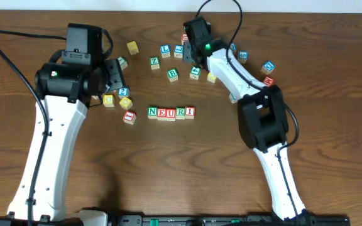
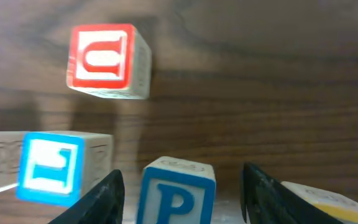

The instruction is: Spell out NEURIPS

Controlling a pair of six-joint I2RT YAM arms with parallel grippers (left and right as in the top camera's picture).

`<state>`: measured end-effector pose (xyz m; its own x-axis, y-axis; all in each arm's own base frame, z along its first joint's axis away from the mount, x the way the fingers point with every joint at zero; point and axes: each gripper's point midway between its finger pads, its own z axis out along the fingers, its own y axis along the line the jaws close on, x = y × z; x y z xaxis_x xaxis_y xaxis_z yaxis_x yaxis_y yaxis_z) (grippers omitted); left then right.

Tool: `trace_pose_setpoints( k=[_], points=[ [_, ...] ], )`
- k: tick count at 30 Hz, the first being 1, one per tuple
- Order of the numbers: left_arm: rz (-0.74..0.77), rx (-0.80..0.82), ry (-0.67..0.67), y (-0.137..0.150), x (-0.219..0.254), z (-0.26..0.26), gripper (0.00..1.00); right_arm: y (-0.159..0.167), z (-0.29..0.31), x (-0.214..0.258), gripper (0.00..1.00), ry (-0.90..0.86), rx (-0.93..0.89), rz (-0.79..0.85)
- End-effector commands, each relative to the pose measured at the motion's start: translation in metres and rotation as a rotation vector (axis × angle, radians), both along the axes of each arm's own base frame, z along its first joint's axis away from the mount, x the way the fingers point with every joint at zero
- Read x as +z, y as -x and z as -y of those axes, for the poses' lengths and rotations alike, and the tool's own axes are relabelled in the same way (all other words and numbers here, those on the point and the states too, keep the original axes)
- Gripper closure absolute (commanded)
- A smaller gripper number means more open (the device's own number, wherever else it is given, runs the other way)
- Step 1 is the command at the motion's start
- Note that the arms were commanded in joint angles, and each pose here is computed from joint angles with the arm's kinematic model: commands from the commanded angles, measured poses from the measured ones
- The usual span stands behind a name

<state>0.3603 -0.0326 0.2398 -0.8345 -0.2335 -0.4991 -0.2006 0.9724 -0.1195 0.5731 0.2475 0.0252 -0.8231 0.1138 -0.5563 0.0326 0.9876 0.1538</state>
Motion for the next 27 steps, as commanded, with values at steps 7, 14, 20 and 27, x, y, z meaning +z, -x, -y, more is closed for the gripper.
trace_pose_setpoints(
  k=[7, 14, 20, 27],
  points=[
    [-0.009, 0.004, -0.021, -0.002, -0.003, -0.004, 0.41, -0.004, 0.0, -0.016, 0.57, 0.008, -0.028, 0.005],
    [-0.009, 0.004, -0.021, -0.002, -0.003, -0.004, 0.41, -0.008, -0.001, -0.013, 0.67, 0.007, -0.015, 0.029],
    [-0.008, 0.004, -0.021, -0.002, -0.003, -0.004, 0.41, -0.006, 0.001, -0.012, 0.72, 0.023, -0.001, 0.019],
    [-0.009, 0.004, -0.021, -0.002, -0.003, -0.004, 0.41, -0.01, 0.005, 0.031, 0.76, 0.013, 0.007, 0.07]
  ],
)
